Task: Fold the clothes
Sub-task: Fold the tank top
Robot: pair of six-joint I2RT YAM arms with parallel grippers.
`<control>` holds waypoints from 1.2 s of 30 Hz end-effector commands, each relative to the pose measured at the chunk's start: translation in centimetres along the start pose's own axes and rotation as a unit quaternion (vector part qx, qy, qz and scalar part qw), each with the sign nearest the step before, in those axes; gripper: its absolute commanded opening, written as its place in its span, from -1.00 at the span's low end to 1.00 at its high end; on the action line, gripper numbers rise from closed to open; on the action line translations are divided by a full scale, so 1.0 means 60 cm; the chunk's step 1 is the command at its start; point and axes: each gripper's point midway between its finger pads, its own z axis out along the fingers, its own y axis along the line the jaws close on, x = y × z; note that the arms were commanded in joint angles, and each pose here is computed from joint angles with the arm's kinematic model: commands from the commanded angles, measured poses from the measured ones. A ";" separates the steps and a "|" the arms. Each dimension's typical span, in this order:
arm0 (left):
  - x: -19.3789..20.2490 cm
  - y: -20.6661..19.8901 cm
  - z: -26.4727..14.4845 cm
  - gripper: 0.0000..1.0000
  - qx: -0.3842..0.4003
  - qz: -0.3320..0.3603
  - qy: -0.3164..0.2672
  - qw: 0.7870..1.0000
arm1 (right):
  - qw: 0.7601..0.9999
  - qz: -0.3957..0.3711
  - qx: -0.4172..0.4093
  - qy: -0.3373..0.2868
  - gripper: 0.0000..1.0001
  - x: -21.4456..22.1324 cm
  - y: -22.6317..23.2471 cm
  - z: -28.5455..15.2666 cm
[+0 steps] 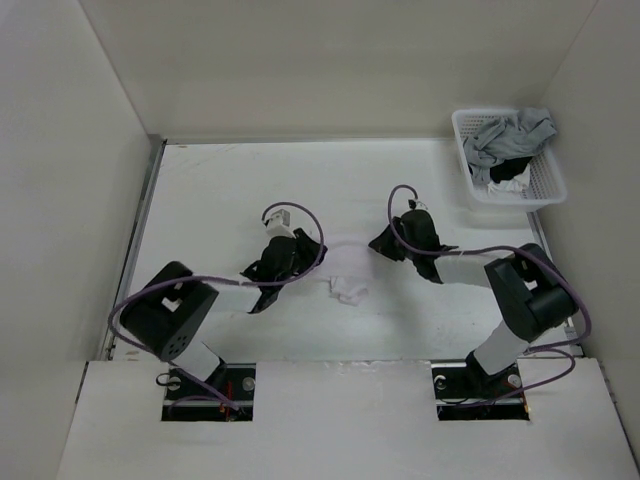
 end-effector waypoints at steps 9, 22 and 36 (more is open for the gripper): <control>-0.071 -0.048 -0.162 -0.04 0.054 0.065 -0.062 0.995 | 0.982 -0.052 -0.084 -0.158 0.17 -0.113 0.092 -0.171; -0.130 0.071 -0.237 0.10 -0.081 0.056 -0.085 0.991 | 0.956 -0.015 -0.009 -0.294 0.47 -0.131 -0.032 -0.238; -0.108 0.079 -0.195 0.12 -0.087 0.073 -0.055 0.992 | 0.958 -0.010 -0.008 -0.285 0.49 -0.127 -0.035 -0.230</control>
